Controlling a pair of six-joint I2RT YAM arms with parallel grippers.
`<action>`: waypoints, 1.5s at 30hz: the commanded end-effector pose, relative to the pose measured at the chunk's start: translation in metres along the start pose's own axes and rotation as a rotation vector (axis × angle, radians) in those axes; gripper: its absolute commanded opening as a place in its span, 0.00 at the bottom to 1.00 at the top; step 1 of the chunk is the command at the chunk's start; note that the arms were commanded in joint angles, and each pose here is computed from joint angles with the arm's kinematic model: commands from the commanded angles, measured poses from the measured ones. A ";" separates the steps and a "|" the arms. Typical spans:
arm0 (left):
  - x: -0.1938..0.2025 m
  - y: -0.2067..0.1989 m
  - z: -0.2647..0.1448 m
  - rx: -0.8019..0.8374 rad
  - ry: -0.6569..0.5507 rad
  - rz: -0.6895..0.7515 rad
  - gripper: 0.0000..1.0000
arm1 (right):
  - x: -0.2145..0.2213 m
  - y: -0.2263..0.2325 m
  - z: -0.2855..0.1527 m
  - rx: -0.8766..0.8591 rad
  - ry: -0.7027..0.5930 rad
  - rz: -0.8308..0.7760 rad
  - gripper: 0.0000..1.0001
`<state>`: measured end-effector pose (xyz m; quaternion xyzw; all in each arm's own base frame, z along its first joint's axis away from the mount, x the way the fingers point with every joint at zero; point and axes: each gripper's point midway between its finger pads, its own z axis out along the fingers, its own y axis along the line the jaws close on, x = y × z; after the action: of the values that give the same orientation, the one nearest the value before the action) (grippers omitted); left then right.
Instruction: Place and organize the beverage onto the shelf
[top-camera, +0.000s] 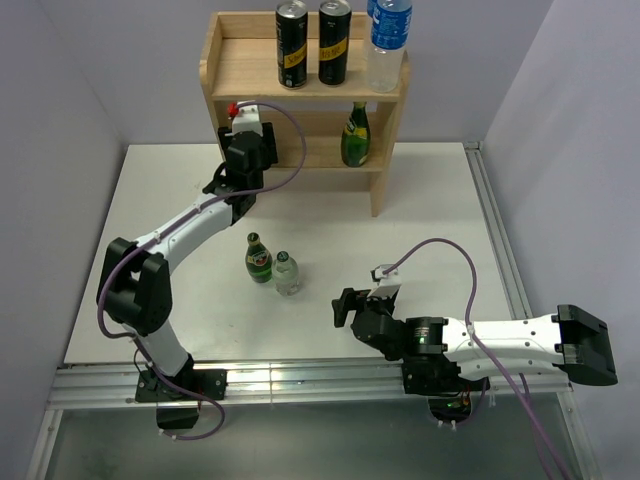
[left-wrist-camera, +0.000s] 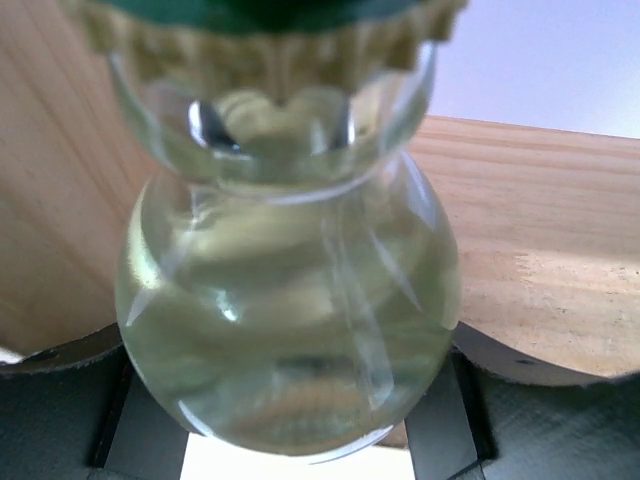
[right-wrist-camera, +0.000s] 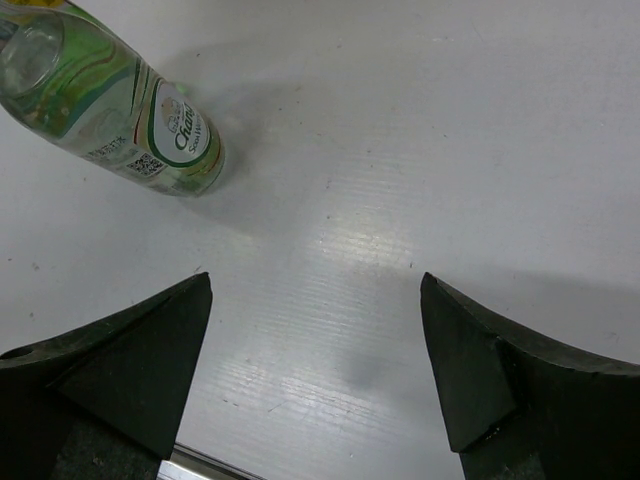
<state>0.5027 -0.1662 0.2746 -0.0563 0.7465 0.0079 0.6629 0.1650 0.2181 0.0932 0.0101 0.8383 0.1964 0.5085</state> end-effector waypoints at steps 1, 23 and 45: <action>-0.070 -0.008 0.007 0.023 -0.171 -0.150 0.02 | -0.006 0.000 0.002 0.008 -0.031 0.026 0.91; -0.057 0.000 0.008 -0.019 -0.150 -0.158 0.91 | -0.005 0.003 0.003 0.000 -0.029 0.026 0.91; -0.061 0.012 -0.046 0.002 -0.127 -0.155 0.99 | -0.003 0.006 0.004 -0.008 -0.020 0.025 0.91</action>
<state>0.4781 -0.1588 0.3221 -0.0962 0.7126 -0.0312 0.6943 0.1645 0.2217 0.0901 0.0047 0.8400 0.1964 0.5057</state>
